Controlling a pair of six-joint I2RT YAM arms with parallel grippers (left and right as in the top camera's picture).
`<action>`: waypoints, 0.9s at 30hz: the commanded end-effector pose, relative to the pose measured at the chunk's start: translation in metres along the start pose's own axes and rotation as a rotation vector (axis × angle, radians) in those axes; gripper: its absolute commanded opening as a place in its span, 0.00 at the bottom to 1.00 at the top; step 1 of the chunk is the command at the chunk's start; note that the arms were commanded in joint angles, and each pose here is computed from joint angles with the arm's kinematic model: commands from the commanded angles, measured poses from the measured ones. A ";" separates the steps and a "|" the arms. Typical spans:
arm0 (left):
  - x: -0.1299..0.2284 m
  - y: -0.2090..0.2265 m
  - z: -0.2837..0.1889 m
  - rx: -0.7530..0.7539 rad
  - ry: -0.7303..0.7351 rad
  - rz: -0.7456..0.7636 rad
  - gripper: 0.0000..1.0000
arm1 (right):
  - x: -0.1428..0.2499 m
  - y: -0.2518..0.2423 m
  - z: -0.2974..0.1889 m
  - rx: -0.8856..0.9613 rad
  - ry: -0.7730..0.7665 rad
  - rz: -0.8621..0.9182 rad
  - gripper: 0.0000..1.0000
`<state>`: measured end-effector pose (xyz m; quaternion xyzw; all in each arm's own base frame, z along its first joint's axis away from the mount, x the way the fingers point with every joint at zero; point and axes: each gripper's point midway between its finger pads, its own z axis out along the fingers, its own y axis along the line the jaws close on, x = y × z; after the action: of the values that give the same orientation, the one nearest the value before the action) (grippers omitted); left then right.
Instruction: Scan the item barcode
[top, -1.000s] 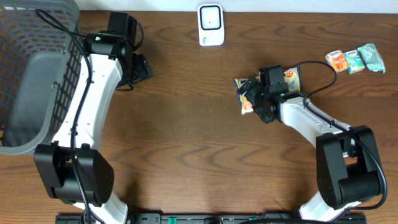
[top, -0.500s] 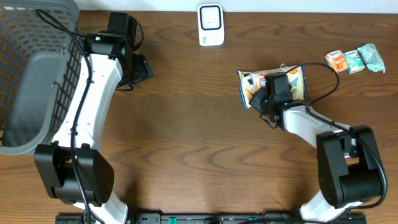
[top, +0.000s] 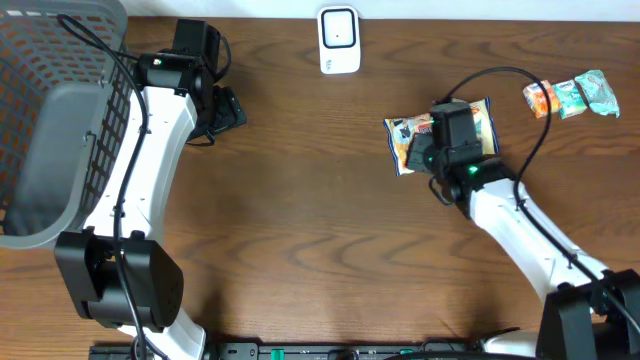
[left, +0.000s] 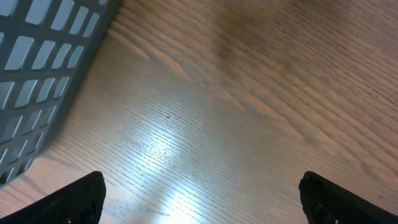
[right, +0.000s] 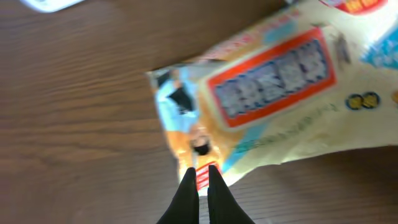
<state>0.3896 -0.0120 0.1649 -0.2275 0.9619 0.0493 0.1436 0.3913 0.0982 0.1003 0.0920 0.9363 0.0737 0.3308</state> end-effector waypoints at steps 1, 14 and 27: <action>-0.002 0.003 -0.002 -0.009 -0.011 0.013 0.98 | -0.011 -0.005 -0.006 0.075 -0.058 -0.069 0.19; -0.002 0.003 -0.002 -0.009 -0.011 0.013 0.98 | -0.049 0.004 -0.037 0.076 0.012 -0.263 0.99; -0.002 0.003 -0.002 -0.009 -0.011 0.013 0.98 | -0.097 -0.065 -0.024 0.223 0.117 -0.184 0.99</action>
<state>0.3896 -0.0120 0.1649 -0.2275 0.9619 0.0493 0.1436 0.4392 0.0324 0.1655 0.0259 0.9604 -0.0433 0.2741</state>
